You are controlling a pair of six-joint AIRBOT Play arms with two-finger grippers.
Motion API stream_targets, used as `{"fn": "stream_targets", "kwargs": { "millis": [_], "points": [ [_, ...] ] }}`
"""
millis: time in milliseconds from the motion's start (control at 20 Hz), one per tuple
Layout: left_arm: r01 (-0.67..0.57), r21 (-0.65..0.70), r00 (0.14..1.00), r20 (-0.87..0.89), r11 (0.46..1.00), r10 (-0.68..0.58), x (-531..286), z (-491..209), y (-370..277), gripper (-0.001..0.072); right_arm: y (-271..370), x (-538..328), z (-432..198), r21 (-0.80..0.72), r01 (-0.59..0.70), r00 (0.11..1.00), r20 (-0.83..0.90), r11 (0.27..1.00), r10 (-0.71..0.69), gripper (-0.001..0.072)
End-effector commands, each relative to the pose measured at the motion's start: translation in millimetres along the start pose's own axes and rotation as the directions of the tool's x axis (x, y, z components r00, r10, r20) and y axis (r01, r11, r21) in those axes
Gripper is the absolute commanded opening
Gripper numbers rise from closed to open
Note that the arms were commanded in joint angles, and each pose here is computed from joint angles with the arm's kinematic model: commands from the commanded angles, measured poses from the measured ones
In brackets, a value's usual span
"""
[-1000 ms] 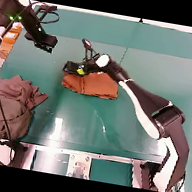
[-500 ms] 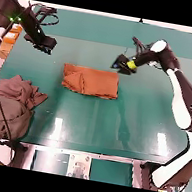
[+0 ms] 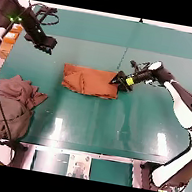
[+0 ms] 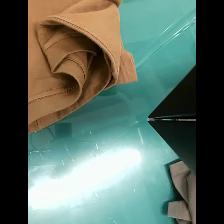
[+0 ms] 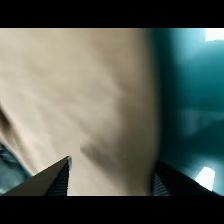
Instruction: Fold the shirts.
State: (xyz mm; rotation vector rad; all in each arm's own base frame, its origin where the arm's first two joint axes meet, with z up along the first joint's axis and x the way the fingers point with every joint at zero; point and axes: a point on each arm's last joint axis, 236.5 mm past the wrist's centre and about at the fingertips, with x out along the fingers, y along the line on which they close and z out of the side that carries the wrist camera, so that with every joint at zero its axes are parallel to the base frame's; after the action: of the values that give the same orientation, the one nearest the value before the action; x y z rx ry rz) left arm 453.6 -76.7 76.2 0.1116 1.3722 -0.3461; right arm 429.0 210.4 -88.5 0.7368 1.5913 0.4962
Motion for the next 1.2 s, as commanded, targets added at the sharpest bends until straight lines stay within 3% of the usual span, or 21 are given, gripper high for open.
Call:
{"fn": "stream_targets", "kwargs": {
  "millis": [0, 50, 100, 350, 450, 600, 750, 900, 1150],
  "points": [
    [-0.001, -0.002, 1.0, 0.011, 1.0, 0.001, 0, 3, 0, 0.0024, 34, 18, 8, -0.043, -0.123, 0.991, 0.052, 0.991, 0.125, 0.0166],
    [-0.002, -0.002, 1.0, 0.018, 1.0, 0.002, 0, 4, 0, 0.0024, 43, 15, 12, -0.061, -0.149, 0.986, 0.065, 0.987, 0.153, 0.0065],
    [-0.001, -0.002, 1.0, 0.023, 1.0, 0.001, 0, 5, 0, 0.0024, 49, 10, 16, -0.075, -0.156, 0.984, 0.075, 0.985, 0.161, 0.0015],
    [-0.001, 0.0, 1.0, 0.022, 1.0, 0.001, 0, 5, 0, 0.0024, 54, -106, 63, -0.131, -0.161, 0.93, 0.311, 0.978, 0.195, 0.0012],
    [-0.001, 0.001, 1.0, 0.022, 1.0, 0.001, 0, 5, 0, 0.0024, 23, -186, 69, -0.094, -0.068, 0.887, 0.45, 0.993, 0.103, 0.0012],
    [-0.001, 0.0, 1.0, 0.024, 1.0, 0.001, 0, 6, 0, 0.0024, -63, -300, 45, 0.098, 0.145, 0.785, 0.594, 0.985, -0.175, 0.0011],
    [0.003, 0.0, 0.999, 0.036, 1.0, -0.003, -1, 8, -1, 0.0024, -168, -381, -17, 0.389, 0.214, 0.651, 0.627, 0.896, -0.428, 0.0011],
    [0.041, 0.003, 0.997, 0.061, 0.999, -0.041, -1, 14, -10, 0.0024, -268, -412, -99, 0.641, 0.131, 0.569, 0.576, 0.756, -0.587, 0.0011],
    [0.068, 0.002, 0.994, 0.091, 0.998, -0.068, -2, 21, -17, 0.0024, -370, -356, -209, 0.836, -0.076, 0.645, 0.457, 0.544, -0.613, 0.0012]
  ]
}}
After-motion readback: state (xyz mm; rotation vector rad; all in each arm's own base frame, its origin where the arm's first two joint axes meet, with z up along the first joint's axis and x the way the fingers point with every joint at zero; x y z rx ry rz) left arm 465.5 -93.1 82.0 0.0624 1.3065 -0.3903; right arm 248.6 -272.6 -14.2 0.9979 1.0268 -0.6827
